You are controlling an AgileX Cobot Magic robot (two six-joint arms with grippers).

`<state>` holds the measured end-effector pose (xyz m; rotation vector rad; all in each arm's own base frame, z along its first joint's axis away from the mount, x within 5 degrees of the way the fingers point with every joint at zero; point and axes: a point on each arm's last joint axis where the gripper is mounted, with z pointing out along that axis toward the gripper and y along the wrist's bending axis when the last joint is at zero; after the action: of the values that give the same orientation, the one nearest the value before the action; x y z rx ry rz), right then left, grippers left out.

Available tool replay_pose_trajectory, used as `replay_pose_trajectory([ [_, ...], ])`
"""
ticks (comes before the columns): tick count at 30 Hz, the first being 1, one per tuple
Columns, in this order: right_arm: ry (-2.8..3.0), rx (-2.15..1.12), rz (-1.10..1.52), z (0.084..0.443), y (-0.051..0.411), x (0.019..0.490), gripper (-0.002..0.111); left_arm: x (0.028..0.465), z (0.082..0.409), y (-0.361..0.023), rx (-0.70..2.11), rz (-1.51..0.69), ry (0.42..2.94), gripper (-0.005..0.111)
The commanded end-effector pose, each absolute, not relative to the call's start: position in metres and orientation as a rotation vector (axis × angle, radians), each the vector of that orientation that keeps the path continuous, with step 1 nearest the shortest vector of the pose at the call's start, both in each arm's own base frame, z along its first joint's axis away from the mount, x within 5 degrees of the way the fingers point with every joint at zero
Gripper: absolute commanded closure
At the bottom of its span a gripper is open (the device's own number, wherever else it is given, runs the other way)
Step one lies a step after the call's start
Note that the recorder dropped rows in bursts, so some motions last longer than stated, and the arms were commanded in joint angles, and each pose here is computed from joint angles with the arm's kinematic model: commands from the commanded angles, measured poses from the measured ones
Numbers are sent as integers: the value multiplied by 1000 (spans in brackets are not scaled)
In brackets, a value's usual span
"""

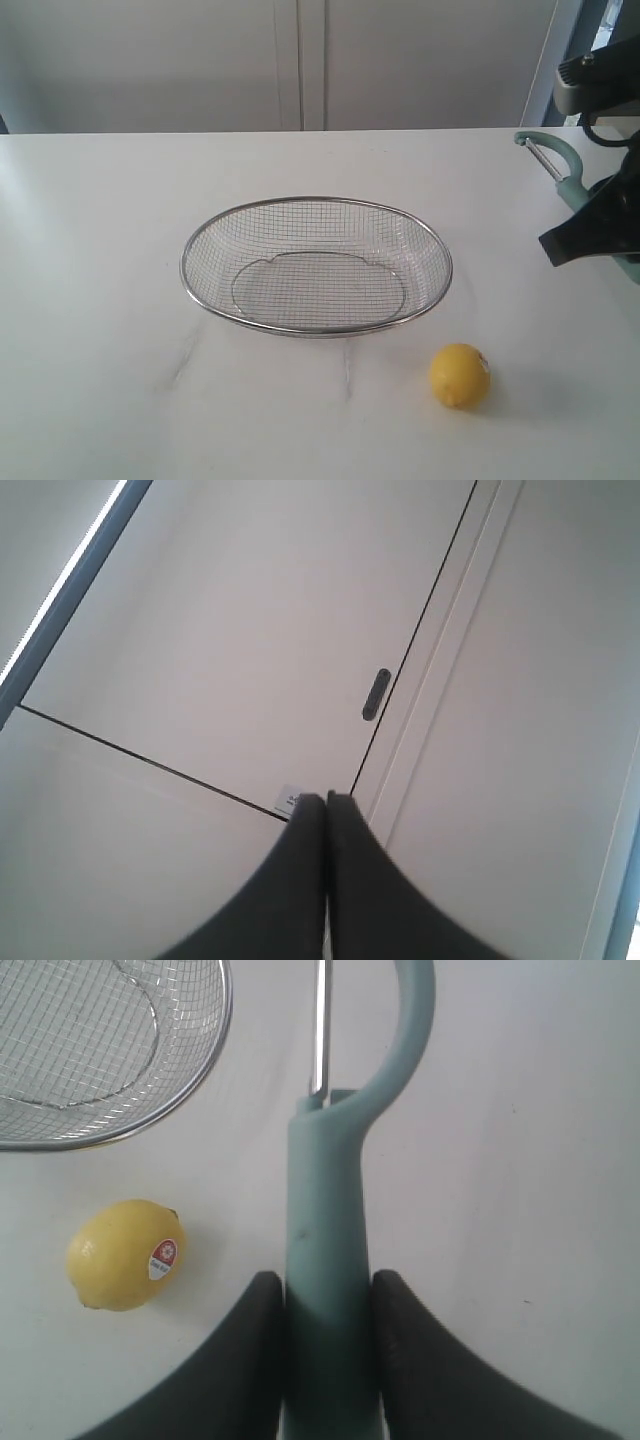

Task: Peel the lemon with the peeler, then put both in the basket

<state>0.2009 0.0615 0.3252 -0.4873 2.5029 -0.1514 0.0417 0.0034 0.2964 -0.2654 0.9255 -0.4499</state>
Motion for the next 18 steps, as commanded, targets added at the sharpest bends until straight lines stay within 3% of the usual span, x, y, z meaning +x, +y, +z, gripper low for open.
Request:
replay_pose_trajectory([
  [1,2493,-476,-147,326,61,200,108,50,311,3,-271,-451,935,106],
  [4,2493,-476,-147,326,61,200,108,61,313,2,-242,-386,996,106],
  [9,2493,-476,-147,326,61,200,108,83,304,-1,-54,-93,1167,106],
  [18,2493,-476,-147,326,61,200,108,124,287,-3,0,-36,1665,106],
])
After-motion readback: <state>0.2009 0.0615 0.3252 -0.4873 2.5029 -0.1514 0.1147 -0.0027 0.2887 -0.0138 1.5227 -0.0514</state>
